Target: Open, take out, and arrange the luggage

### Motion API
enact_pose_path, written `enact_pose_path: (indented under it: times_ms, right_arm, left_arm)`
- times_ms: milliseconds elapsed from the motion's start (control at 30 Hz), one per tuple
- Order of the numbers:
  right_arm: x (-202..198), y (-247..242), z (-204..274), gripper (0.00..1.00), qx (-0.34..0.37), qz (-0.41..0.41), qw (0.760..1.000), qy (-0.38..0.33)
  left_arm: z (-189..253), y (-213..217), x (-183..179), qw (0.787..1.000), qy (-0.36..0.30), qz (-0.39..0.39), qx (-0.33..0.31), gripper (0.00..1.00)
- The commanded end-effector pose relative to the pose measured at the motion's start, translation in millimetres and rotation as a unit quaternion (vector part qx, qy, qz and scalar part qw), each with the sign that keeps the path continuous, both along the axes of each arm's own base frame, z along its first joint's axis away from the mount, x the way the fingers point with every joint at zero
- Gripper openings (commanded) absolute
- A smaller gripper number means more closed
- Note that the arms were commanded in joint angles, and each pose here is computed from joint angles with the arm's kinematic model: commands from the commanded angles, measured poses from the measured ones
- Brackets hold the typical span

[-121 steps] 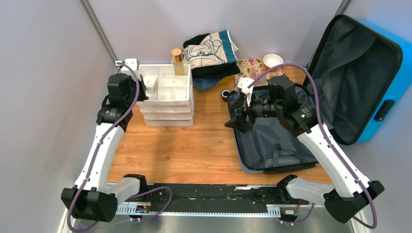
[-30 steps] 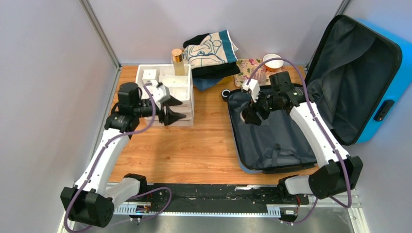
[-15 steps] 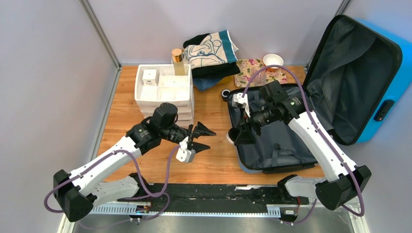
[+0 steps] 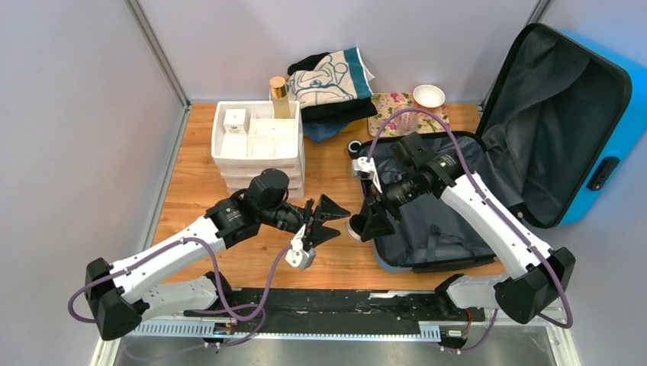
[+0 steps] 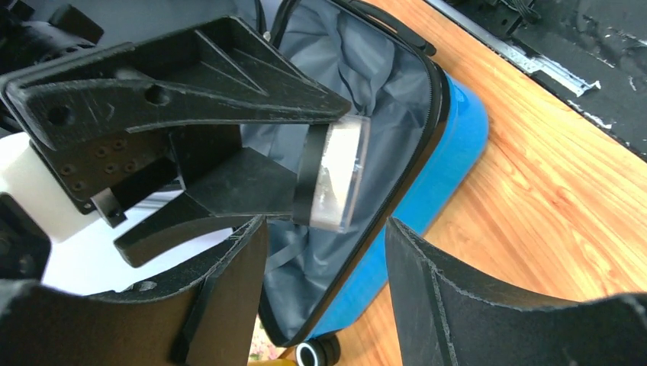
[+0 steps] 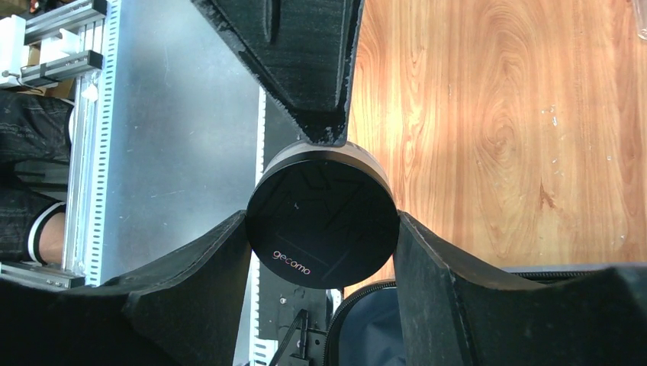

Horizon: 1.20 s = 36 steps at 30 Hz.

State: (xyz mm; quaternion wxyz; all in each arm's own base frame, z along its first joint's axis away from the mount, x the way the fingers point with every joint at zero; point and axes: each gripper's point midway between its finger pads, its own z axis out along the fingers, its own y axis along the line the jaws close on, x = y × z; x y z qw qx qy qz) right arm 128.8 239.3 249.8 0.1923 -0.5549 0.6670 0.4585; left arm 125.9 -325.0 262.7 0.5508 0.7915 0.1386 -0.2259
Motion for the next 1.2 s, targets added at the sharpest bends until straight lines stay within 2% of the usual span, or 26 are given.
enact_pose_path:
  times_ms: [0, 267, 367, 467, 567, 600, 633, 667, 767, 833, 867, 1000, 1100, 1167]
  right_arm:
    - [-3, 10, 14, 0.38, 0.024, 0.013, 1.0, 0.006]
    - [-5, 15, 18, 0.38, 0.026, 0.024, 0.999, 0.006]
    - [-8, 16, 16, 0.39, 0.024, 0.03, 0.999, 0.011]
    - [-11, 18, 16, 0.38, 0.024, 0.036, 0.999, 0.014]
    - [-10, 20, 18, 0.39, 0.026, 0.038, 0.999, 0.014]
    - [-10, 21, 19, 0.41, 0.027, 0.038, 0.999, 0.014]
    - [-9, 21, 19, 0.45, 0.025, 0.034, 0.999, 0.015]
    - [-6, 21, 19, 0.61, 0.022, 0.028, 0.999, 0.013]
    - [9, 19, 27, 0.81, 0.012, -0.01, 1.0, -0.001]
    - [24, 18, 41, 0.83, 0.025, -0.035, 0.999, -0.021]
    - [35, 13, 46, 0.84, 0.027, -0.063, 0.997, -0.018]
    - [64, -1, 64, 0.84, 0.049, -0.124, 0.991, -0.021]
    - [79, -11, 69, 0.84, 0.056, -0.157, 0.986, -0.022]
    - [82, -14, 71, 0.84, 0.058, -0.166, 0.984, -0.022]
  left_arm:
    - [15, -9, -3, 0.999, -0.031, -0.017, -0.026, 0.65]
    - [9, -17, -15, 0.998, -0.031, -0.044, -0.011, 0.58]
    - [9, -19, -15, 0.998, -0.033, -0.044, -0.01, 0.52]
    - [8, -20, -17, 0.998, -0.033, -0.045, -0.008, 0.44]
    - [8, -21, -15, 0.999, -0.029, -0.035, -0.008, 0.3]
    - [8, -20, -14, 0.999, -0.026, -0.03, -0.007, 0.18]
    - [8, -20, -14, 0.999, -0.023, -0.026, -0.006, 0.06]
    - [7, -18, -12, 1.0, -0.021, -0.017, -0.004, 0.01]
    - [7, -10, -4, 1.0, -0.003, 0.03, 0.001, 0.0]
    - [6, 2, 3, 0.997, 0.015, 0.074, 0.011, 0.0]
    - [4, 10, 15, 0.993, 0.01, 0.115, 0.021, 0.0]
    - [22, 47, 57, 0.962, 0.075, 0.264, 0.003, 0.0]
    - [44, 99, 110, 0.911, 0.077, 0.404, -0.03, 0.0]
    - [56, 126, 125, 0.89, 0.064, 0.449, -0.045, 0.0]
